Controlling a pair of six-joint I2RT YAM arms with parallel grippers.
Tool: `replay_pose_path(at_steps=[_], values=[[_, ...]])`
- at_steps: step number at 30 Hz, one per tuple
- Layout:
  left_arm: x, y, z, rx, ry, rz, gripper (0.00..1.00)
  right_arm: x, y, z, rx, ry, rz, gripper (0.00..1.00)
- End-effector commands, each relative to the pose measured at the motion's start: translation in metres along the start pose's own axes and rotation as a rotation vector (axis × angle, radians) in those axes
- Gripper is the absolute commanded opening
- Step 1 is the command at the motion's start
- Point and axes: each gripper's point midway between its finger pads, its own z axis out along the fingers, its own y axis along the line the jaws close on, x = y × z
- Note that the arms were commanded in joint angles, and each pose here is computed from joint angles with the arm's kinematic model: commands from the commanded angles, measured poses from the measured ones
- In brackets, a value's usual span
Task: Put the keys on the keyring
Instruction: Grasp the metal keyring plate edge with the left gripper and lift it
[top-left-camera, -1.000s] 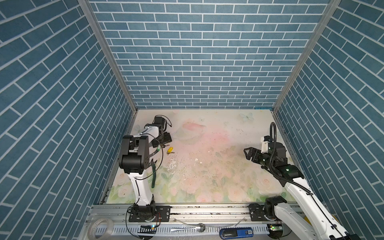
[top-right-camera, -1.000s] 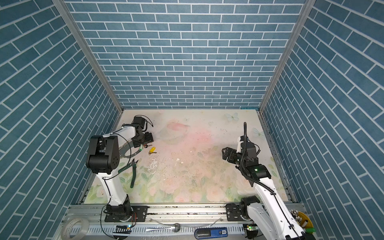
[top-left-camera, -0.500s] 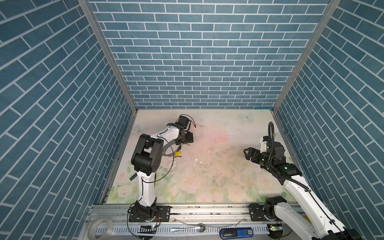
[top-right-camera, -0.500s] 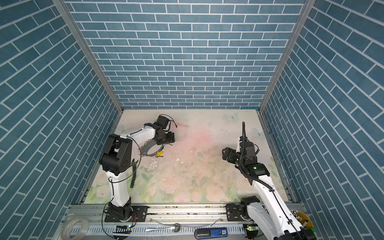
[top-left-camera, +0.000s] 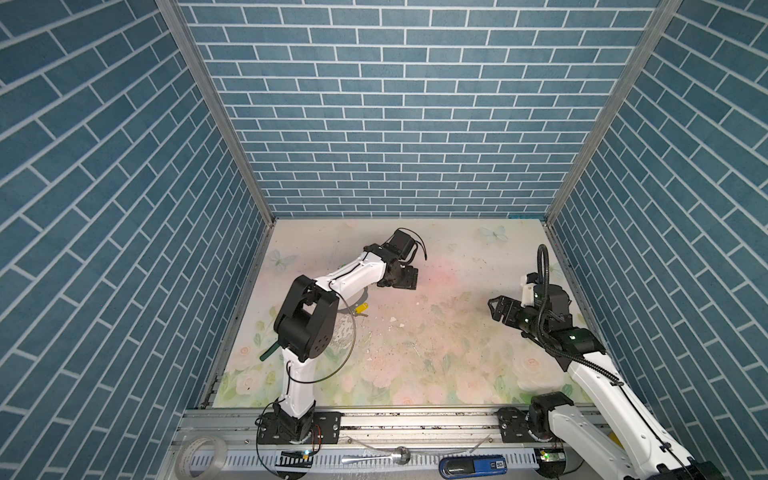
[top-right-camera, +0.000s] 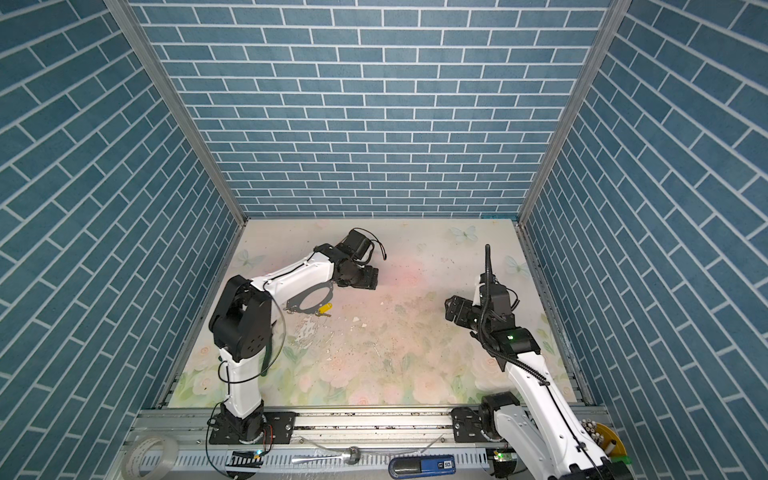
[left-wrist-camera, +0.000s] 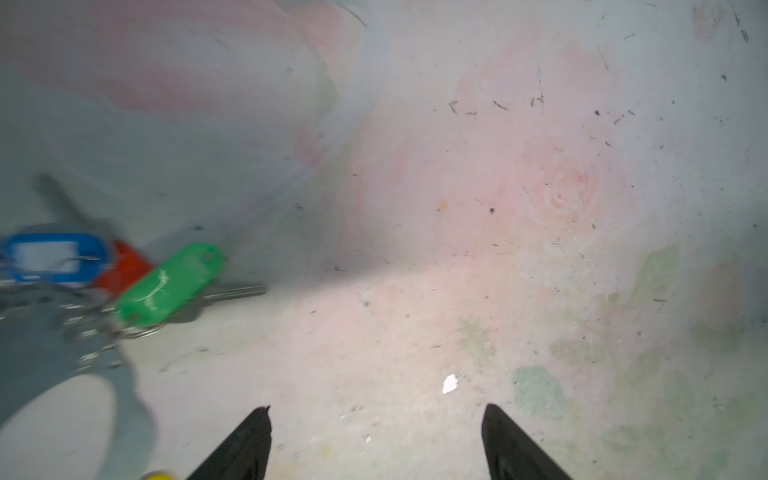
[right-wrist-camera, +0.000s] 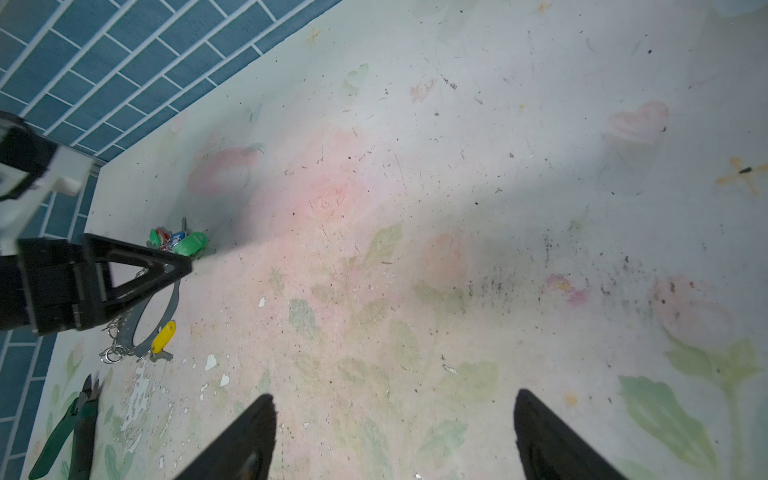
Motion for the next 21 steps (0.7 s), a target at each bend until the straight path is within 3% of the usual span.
replay_pose_path(at_steps=[1,7,11,21], values=[[0.011,0.059,-0.024,-0.179,0.018,0.015,0.81,0.005,-0.003,0.000,0.014,0.011,0.013,0.89],[0.031,0.120,-0.011,-0.224,0.099,-0.086,0.77,0.007,-0.001,0.004,0.003,0.021,0.023,0.88],[0.035,0.122,0.011,-0.106,0.126,-0.149,0.74,0.008,-0.002,0.003,0.008,0.024,0.017,0.88],[0.040,0.115,0.048,-0.057,0.184,-0.162,0.66,0.009,-0.004,0.004,0.019,0.031,0.021,0.88]])
